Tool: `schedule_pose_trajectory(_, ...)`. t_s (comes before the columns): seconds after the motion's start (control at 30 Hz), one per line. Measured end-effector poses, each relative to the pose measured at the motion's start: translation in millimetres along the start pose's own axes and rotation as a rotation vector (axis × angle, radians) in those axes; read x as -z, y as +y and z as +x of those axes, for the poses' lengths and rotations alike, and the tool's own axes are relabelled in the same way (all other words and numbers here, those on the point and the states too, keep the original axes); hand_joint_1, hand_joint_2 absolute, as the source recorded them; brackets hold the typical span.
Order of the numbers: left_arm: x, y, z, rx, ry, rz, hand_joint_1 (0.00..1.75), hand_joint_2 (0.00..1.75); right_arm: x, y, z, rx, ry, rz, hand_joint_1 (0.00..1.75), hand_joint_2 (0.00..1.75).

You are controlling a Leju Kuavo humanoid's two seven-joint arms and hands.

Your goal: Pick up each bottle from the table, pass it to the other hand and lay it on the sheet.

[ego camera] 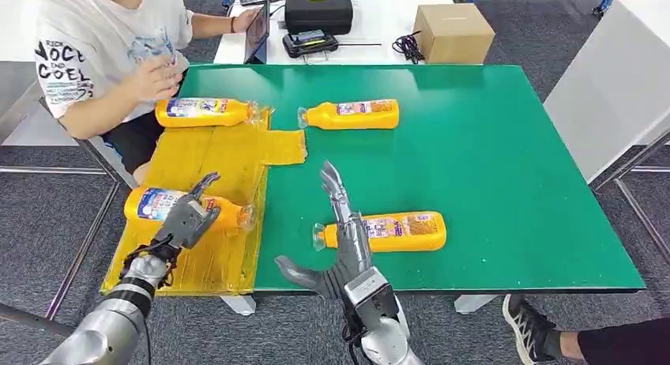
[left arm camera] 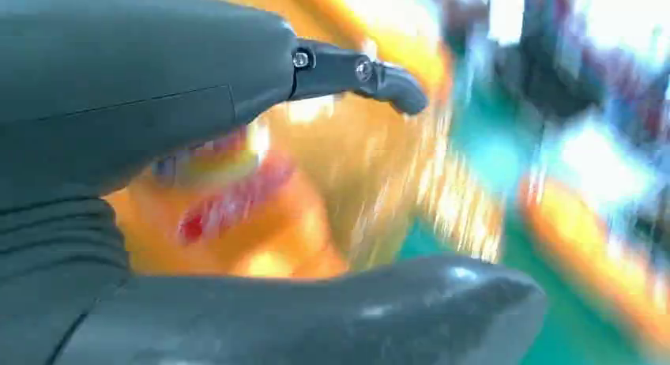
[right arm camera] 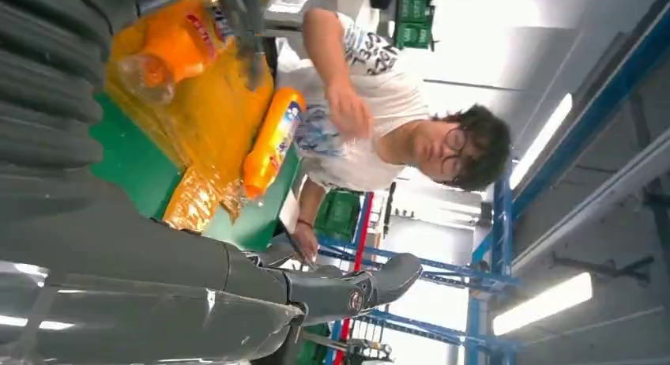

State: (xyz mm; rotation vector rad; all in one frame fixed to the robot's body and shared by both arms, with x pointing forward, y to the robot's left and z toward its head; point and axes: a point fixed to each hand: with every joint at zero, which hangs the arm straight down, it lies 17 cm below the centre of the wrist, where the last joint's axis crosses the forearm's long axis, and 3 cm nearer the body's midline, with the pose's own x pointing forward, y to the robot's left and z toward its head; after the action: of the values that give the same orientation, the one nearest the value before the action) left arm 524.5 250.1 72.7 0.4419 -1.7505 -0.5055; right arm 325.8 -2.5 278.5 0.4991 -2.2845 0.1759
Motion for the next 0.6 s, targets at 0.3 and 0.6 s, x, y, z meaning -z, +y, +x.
schedule_pose_trajectory(0.3, -7.4, 140.0, 47.8, -0.041, -0.051, 0.689, 0.0, 0.0, 0.9, 2.8, -7.9, -0.061, 0.02, -0.009, 0.0, 1.75)
schedule_pose_trajectory(0.6, -32.2, 168.8, 87.6, -0.329, -0.166, 0.792, 0.0, 0.0, -10.2, -36.9, -65.2, -0.479, 0.199, 0.112, 0.0, 1.75)
